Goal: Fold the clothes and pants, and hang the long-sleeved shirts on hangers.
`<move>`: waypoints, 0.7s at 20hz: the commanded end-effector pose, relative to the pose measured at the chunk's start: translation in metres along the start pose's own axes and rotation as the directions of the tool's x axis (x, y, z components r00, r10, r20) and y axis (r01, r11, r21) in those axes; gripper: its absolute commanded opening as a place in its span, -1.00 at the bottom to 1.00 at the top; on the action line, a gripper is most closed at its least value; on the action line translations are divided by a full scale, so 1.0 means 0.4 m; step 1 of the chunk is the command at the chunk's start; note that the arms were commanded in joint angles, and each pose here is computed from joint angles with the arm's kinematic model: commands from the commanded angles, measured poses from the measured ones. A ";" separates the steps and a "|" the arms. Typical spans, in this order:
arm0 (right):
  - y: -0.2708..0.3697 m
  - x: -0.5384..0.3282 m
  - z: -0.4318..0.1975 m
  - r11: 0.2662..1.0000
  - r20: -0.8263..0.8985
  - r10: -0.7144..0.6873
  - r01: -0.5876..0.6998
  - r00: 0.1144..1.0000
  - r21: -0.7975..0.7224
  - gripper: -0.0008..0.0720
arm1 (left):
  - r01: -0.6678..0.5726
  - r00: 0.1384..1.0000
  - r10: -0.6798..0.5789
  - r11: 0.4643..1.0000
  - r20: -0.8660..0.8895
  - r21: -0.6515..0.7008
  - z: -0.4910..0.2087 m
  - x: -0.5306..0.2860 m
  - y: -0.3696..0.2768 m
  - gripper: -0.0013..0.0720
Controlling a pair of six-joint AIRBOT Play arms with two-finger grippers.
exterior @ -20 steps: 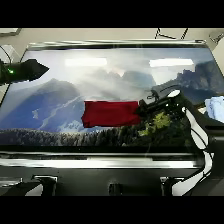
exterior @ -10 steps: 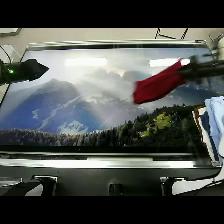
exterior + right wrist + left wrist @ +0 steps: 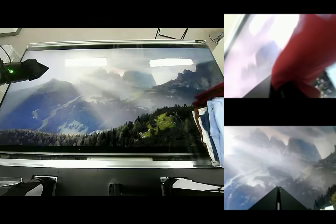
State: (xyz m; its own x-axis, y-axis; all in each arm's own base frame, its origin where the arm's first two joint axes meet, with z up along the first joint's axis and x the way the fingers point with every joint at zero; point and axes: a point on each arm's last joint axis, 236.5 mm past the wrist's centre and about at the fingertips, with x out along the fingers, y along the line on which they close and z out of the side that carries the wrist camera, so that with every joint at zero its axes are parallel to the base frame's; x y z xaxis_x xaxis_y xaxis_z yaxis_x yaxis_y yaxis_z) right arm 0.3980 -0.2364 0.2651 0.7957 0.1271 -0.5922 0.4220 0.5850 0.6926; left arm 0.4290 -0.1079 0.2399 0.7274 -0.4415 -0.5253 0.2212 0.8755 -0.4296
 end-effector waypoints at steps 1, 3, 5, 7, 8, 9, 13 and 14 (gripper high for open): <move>-0.067 -0.163 0.060 0.993 0.154 -0.066 0.050 0.986 0.107 -0.88 | 0.001 1.000 -0.001 1.000 0.000 0.003 0.000 0.000 -0.001 -0.90; -0.097 -0.230 0.038 0.987 0.157 -0.108 0.087 0.982 0.135 -0.88 | 0.001 1.000 -0.001 1.000 0.000 0.008 0.000 0.000 -0.001 -0.90; -0.131 -0.275 -0.014 0.978 0.099 -0.150 0.133 0.984 0.164 -0.88 | 0.001 1.000 -0.001 1.000 0.001 0.019 0.001 0.000 -0.001 -0.90; -0.174 -0.296 -0.080 0.962 -0.007 -0.194 0.192 0.981 0.192 -0.88 | 0.003 1.000 -0.003 0.999 0.008 0.036 0.004 0.000 -0.002 -0.90; -0.185 -0.298 -0.087 0.953 -0.009 -0.213 0.209 0.977 0.220 -0.88 | 0.002 1.000 -0.003 0.999 0.016 0.036 0.010 0.000 -0.002 -0.90; -0.203 -0.299 -0.094 0.942 -0.016 -0.243 0.239 0.970 0.234 -0.88 | 0.001 1.000 -0.002 0.999 0.023 0.036 0.013 0.000 -0.001 -0.90; -0.315 -0.266 -0.153 0.877 -0.121 -0.351 0.372 0.928 0.305 -0.88 | 0.001 1.000 -0.002 0.999 0.030 0.035 0.017 0.000 -0.001 -0.90; -0.352 -0.266 -0.176 0.848 -0.152 -0.389 0.418 0.908 0.326 -0.88 | 0.001 1.000 -0.002 0.999 0.031 0.035 0.018 0.000 -0.001 -0.90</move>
State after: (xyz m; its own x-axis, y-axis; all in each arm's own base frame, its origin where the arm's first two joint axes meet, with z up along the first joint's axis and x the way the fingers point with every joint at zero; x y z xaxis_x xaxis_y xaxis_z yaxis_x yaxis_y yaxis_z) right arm 0.2497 -0.2737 0.2372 0.6117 0.0009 -0.7911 0.7387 0.3573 0.5715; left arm 0.4327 -0.1071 0.2445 0.7433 -0.4380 -0.5057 0.2427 0.8809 -0.4063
